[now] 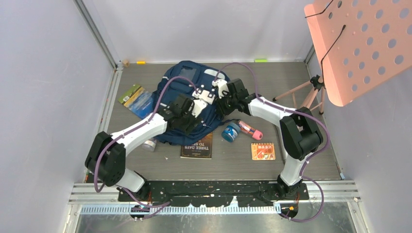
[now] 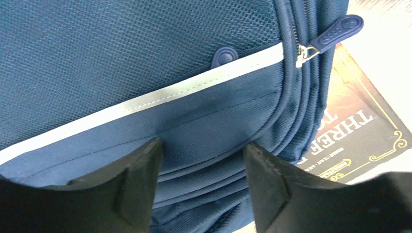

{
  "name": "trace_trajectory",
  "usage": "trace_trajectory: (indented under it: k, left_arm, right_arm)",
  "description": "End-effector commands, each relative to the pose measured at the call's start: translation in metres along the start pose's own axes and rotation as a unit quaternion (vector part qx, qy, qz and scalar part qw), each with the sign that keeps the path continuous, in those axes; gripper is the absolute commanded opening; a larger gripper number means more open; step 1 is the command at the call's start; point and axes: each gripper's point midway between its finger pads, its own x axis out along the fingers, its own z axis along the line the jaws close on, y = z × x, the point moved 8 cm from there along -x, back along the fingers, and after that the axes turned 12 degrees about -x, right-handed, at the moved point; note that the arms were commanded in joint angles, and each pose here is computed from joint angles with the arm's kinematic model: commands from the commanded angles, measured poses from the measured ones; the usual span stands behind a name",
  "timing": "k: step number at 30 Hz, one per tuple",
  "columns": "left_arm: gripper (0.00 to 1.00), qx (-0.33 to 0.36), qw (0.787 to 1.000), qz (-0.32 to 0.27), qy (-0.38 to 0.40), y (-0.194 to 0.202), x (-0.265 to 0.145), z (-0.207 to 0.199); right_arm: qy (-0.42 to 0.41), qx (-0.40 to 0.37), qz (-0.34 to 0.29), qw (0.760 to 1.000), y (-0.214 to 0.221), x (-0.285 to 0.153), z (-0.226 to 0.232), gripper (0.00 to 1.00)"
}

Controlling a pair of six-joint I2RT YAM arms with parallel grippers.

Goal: Pack the student bag
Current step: Unzip the student bag at the center of the board.

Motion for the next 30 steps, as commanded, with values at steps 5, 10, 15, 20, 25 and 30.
trace_trajectory:
  k: [5,10,15,20,25,30]
  left_arm:
    - [0.28,-0.013,1.000,-0.011,0.003,-0.014,0.002,-0.009]
    - [0.03,-0.028,0.999,-0.013,0.028,-0.016,0.002,-0.015]
    - [0.00,-0.043,0.998,-0.017,0.038,-0.019,0.000,-0.018]
    - [0.00,-0.054,0.997,-0.032,0.037,-0.022,-0.006,-0.018]
    - [0.00,-0.066,0.996,-0.043,0.039,-0.025,-0.011,-0.019]
    - [0.00,-0.076,0.995,-0.048,0.044,-0.027,-0.015,-0.019]
  right_arm:
    - [0.033,0.019,-0.023,0.999,-0.017,-0.006,-0.008,0.01]
    - [0.024,0.036,-0.030,0.999,-0.013,-0.016,0.000,0.00]
    - [0.017,0.054,-0.033,0.998,-0.008,-0.022,0.011,0.01]
    - [0.014,0.056,-0.037,0.998,0.000,-0.025,0.028,0.01]
    - [0.009,0.045,-0.033,0.998,0.005,-0.026,0.047,0.01]
    - [0.004,0.037,-0.028,0.999,0.006,-0.029,0.064,0.00]
